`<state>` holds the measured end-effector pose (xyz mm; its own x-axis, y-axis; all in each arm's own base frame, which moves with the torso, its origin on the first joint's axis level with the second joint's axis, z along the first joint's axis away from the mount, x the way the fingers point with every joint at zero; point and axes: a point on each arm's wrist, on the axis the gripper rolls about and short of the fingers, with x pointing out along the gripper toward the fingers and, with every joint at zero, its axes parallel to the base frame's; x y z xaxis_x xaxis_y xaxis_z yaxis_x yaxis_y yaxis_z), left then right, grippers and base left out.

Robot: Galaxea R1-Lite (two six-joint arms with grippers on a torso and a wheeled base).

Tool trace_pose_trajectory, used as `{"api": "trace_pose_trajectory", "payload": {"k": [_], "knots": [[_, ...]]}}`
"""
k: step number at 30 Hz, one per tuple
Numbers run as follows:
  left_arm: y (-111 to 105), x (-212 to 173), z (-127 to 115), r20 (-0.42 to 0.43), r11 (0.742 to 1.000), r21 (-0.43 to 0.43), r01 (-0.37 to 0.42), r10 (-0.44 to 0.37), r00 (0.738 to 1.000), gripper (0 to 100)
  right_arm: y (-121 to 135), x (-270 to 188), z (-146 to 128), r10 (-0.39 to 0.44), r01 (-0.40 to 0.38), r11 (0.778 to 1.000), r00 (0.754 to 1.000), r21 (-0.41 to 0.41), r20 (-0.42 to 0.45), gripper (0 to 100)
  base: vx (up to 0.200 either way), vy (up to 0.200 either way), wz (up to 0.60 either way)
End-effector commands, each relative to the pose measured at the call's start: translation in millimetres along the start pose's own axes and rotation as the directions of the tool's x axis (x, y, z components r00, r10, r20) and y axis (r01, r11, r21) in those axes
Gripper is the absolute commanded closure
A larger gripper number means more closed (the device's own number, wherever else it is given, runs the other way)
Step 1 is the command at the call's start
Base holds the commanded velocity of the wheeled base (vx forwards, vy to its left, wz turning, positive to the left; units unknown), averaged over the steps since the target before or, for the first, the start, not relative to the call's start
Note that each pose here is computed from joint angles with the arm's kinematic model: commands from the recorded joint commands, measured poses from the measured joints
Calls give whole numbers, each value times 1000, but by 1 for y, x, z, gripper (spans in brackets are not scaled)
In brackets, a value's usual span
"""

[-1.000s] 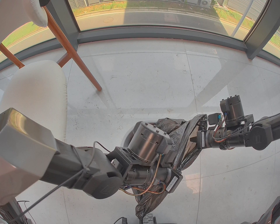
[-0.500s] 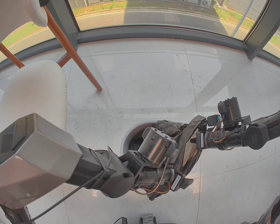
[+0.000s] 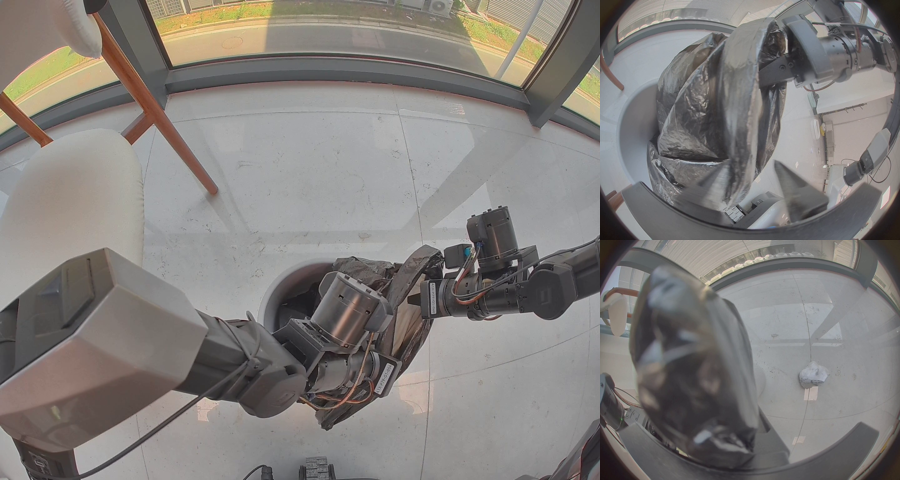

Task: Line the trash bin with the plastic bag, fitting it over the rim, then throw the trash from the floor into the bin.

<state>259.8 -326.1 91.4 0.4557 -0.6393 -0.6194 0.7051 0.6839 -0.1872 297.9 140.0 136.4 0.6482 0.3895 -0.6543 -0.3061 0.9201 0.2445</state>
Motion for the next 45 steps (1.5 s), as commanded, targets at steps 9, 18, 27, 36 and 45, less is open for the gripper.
{"api": "trace_pose_trajectory", "payload": {"k": [9, 18, 27, 36, 45], "knots": [[18, -18, 0, -1, 999, -32, -39, 39, 999, 100, -4, -3, 1, -8, 8, 1000, 1000, 10, 7, 100, 0, 0, 0], [69, -61, 49, 97, 984, -121, -129, 141, 985, 100, -11, -5, 5, -23, 22, 999, 1000, 23, 20, 100, 0, 0, 0], [93, -82, 79, 171, 973, -162, -168, 195, 966, 100, -11, -2, 22, 69, -53, 991, 990, -123, 125, 100, 0, 0, 0], [94, -96, 89, 151, 969, -171, -180, 207, 967, 100, -11, 15, 38, 88, -68, 988, 985, -137, 149, 100, 0, 0, 0], [102, -108, 89, 144, 962, -188, -200, 228, 963, 100, -29, 34, 51, 52, -23, 985, 984, -169, 168, 100, 0, 0, 0]]}}
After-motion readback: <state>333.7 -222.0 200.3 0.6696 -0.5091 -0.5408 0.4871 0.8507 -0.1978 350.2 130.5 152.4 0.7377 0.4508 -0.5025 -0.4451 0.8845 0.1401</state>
